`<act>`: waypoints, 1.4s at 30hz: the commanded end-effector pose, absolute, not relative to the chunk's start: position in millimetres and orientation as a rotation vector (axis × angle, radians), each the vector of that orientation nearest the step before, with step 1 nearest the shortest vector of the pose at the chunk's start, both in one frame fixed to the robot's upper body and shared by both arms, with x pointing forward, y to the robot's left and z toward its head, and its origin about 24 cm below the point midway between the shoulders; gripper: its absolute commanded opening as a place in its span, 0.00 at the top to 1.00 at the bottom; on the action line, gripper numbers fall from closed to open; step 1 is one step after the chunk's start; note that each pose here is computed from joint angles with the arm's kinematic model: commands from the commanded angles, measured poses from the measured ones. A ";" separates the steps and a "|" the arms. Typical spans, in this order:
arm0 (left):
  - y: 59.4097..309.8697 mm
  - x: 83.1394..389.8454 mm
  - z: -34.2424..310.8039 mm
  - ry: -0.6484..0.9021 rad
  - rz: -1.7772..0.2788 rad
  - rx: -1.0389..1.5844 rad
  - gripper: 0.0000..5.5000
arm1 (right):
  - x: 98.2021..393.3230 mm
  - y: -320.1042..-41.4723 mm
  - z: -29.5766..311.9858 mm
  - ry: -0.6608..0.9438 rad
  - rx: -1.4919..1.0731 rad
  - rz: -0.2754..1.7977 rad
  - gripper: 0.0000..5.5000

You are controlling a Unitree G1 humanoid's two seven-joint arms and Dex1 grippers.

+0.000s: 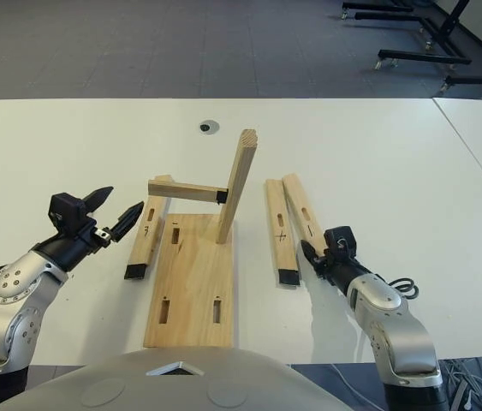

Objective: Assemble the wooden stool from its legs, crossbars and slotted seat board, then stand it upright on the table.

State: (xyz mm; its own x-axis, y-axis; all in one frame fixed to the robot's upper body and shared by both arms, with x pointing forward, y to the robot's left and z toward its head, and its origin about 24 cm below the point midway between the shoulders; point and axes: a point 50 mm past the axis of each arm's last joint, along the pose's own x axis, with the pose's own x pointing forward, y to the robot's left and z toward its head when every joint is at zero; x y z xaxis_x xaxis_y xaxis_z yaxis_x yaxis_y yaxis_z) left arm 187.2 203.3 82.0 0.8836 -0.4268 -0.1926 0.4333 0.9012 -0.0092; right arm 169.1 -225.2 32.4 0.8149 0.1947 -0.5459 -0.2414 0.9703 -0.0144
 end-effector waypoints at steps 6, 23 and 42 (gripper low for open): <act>226.2 211.7 103.6 0.014 -0.351 0.075 0.30 | 214.1 -256.6 80.5 0.295 -0.059 0.109 0.63; 152.3 219.6 190.2 -0.104 -1.330 -0.561 0.30 | 196.1 -161.0 229.9 -0.169 0.357 1.292 0.63; 130.1 204.6 196.2 -0.107 -1.472 -0.758 0.30 | 181.8 -120.6 179.5 0.009 0.494 1.376 0.63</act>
State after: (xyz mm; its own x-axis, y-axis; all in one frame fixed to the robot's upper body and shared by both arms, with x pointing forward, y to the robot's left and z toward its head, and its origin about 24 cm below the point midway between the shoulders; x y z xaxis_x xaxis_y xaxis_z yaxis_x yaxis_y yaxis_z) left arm 206.0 133.1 196.2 0.1382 -0.8471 0.5131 0.9114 -0.0940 -0.4006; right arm 182.0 -122.4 181.9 0.2120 0.9366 0.2790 -0.9351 0.1115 0.3363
